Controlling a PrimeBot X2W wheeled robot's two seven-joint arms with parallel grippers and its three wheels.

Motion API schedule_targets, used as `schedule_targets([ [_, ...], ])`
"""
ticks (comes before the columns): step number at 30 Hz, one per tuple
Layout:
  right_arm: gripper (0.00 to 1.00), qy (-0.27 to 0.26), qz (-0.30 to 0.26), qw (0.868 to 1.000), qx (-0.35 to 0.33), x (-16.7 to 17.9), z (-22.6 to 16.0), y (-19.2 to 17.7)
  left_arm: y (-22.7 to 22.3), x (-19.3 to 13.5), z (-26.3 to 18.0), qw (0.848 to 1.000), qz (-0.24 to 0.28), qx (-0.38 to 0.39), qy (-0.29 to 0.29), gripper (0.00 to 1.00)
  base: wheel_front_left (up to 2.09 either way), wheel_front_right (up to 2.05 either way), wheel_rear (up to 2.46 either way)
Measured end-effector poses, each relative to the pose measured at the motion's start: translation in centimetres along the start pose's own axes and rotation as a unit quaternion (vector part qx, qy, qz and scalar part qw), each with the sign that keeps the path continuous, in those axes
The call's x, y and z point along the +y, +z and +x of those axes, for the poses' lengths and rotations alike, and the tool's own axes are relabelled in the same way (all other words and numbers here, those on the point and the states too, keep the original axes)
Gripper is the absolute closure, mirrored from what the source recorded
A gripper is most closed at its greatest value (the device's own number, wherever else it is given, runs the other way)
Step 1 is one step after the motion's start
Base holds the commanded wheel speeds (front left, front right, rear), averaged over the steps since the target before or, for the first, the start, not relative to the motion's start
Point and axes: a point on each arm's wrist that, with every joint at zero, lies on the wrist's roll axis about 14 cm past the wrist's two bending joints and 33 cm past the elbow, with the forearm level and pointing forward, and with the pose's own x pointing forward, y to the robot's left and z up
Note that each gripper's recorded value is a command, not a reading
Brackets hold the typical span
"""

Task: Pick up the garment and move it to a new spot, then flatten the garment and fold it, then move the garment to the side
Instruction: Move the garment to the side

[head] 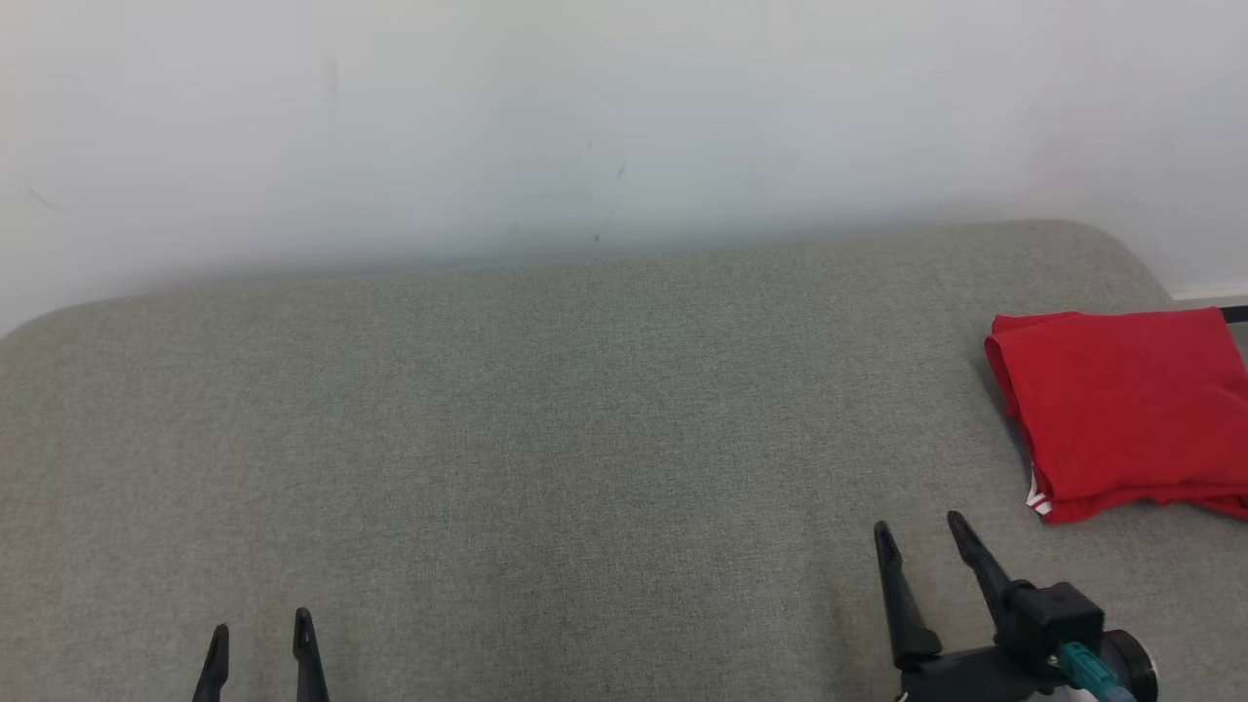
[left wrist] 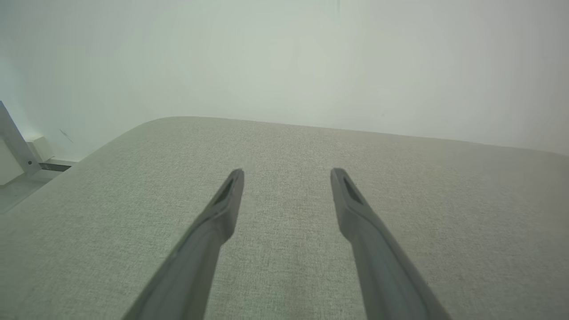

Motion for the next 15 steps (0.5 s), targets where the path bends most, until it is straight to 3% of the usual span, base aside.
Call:
schedule_targets([
  [15,0.0,0.005,0.005,1.0,0.006,0.46,-0.13,-1.08,-0.47,0.55,0.0,1.0,0.001,0.007,0.011,0.0,0.0,0.0,0.0],
])
